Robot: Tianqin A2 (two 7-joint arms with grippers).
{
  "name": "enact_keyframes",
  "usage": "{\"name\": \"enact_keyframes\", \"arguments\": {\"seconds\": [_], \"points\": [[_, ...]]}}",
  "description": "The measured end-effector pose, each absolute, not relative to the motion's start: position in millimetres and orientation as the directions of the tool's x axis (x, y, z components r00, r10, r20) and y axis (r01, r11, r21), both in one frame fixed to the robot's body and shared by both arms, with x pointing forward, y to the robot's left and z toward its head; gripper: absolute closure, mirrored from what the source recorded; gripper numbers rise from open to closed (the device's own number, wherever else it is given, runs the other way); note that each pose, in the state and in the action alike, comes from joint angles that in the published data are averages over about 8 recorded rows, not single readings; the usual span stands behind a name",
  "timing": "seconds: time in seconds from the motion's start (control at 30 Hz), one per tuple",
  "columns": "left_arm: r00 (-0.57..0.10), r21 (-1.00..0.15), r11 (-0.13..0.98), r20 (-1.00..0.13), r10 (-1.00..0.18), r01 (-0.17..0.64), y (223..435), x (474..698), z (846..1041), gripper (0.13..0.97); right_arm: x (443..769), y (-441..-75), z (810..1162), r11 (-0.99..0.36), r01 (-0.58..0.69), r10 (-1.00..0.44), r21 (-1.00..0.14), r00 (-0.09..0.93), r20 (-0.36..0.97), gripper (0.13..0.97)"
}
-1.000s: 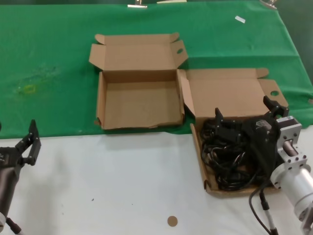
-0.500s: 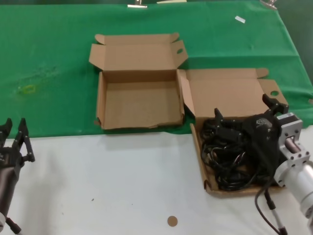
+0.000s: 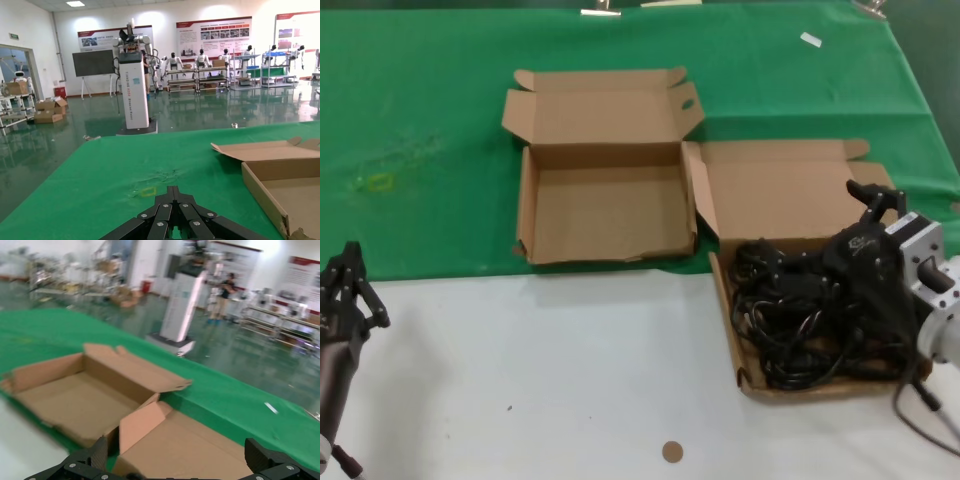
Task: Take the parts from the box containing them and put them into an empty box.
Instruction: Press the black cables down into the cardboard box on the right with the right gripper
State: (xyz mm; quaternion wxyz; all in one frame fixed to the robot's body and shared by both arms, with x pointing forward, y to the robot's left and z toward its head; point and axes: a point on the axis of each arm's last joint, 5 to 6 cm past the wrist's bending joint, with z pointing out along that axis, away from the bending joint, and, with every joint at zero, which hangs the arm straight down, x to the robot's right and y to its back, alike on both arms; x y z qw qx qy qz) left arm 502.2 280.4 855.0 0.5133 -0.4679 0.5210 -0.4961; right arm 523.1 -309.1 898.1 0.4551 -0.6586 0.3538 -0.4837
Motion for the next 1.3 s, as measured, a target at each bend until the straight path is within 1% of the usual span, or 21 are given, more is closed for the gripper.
{"name": "enact_keyframes", "arguments": {"seconds": [0.2, 0.4, 0.63, 0.83, 1.1, 1.3], "points": [[-0.035, -0.997, 0.07, -0.071, -0.997, 0.022, 280.4, 502.2, 855.0, 0.947, 524.6, -328.0, 917.9, -0.464, -0.006, -0.818, -0.886, 0.387, 0.426, 0.13], [-0.035, -0.997, 0.07, -0.071, -0.997, 0.022, 280.4, 502.2, 855.0, 0.953, 526.8, -351.1, 931.9, -0.575, 0.011, -0.714, -0.818, 0.481, 0.508, 0.13], [-0.035, -0.997, 0.07, -0.071, -0.997, 0.022, 280.4, 502.2, 855.0, 0.953, 529.3, -377.7, 945.4, -0.701, 0.033, -0.566, -0.712, 0.58, 0.585, 0.13], [-0.035, -0.997, 0.07, -0.071, -0.997, 0.022, 280.4, 502.2, 855.0, 0.953, 529.3, -394.7, 958.3, -0.79, 0.075, -0.416, -0.608, 0.662, 0.624, 0.13], [-0.035, -0.997, 0.07, -0.071, -0.997, 0.022, 280.4, 502.2, 855.0, 0.953, 534.9, -406.7, 970.0, -0.865, 0.145, -0.237, -0.481, 0.727, 0.645, 0.14], [-0.035, -0.997, 0.07, -0.07, -0.997, 0.022, 280.4, 502.2, 855.0, 0.953, 546.0, -407.4, 972.8, -0.887, 0.179, -0.164, -0.427, 0.741, 0.651, 0.146]]}}
